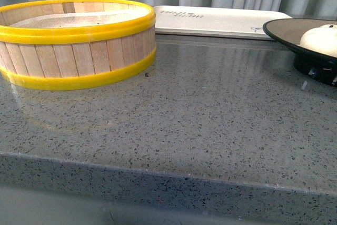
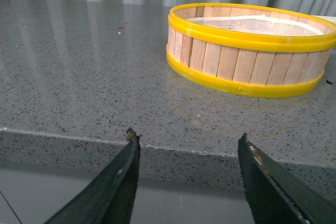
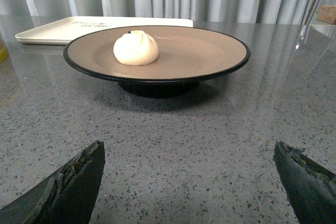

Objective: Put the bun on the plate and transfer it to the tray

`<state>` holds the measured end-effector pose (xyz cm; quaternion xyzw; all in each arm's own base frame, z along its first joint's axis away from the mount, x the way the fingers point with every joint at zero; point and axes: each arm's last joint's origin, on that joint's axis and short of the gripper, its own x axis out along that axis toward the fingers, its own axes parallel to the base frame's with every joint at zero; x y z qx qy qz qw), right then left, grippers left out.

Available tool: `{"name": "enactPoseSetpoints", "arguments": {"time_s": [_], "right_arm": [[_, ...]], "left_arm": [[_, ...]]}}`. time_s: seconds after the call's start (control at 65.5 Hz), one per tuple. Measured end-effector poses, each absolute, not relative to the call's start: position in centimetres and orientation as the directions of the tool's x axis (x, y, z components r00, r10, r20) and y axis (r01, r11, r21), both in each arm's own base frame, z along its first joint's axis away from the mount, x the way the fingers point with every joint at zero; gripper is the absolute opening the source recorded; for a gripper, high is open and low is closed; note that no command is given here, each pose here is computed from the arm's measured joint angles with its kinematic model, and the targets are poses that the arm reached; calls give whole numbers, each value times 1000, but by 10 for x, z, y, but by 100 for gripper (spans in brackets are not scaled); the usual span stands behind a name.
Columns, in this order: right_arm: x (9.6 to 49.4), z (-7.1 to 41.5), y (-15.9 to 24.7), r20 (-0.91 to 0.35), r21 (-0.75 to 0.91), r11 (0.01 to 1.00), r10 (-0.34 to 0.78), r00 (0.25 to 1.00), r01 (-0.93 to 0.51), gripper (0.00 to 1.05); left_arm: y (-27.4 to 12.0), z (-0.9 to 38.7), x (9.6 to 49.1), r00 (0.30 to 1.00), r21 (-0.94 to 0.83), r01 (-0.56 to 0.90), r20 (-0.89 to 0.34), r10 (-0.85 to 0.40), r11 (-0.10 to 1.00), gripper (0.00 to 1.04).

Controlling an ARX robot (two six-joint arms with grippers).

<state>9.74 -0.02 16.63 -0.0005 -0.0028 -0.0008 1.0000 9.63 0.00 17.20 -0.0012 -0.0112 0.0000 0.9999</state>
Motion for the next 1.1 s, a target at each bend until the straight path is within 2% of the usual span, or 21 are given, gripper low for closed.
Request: {"name": "enactPoseSetpoints", "arguments": {"time_s": [0.031, 0.107, 0.153, 0.29, 0.382, 0.458, 0.626, 0.641, 0.839, 1.099], "right_arm": [[98, 166, 0, -4, -13, 1000, -18, 1000, 18, 96], [108, 180, -9, -36, -109, 971, -216, 976, 211, 96], [114, 191, -15, -20, -103, 969, -228, 973, 225, 96], [149, 232, -46, 42, 50, 976, -215, 976, 213, 96], [177, 238, -73, -53, 336, 923, -181, 982, 188, 96], [189, 234, -84, -120, 555, 811, -142, 983, 185, 96], [201, 233, -87, -156, 820, 555, -16, 988, 139, 96], [202, 233, -87, -155, 850, 510, 3, 988, 132, 96], [220, 222, -86, -198, 942, 295, 96, 975, 163, 96], [243, 219, -76, -204, 958, 238, 179, 962, 159, 96]], "left_arm": [[0, 172, 96, 1000, -2, 0, 22, 0, 1000, 76], [0, 172, 96, 1000, -3, -1, 22, 1, 1000, 94], [0, 172, 96, 1000, -2, 2, 23, -2, 1000, 100], [0, 172, 96, 1000, -2, 0, 23, 0, 1000, 98], [0, 172, 96, 1000, -2, 0, 23, 0, 1000, 98], [0, 172, 96, 1000, -2, 0, 23, 0, 1000, 98], [0, 172, 96, 1000, -2, 0, 23, 0, 1000, 98], [0, 172, 96, 1000, -2, 0, 23, 0, 1000, 98], [0, 172, 96, 1000, -2, 0, 23, 0, 1000, 98], [0, 172, 96, 1000, -2, 0, 23, 0, 1000, 98]]}}
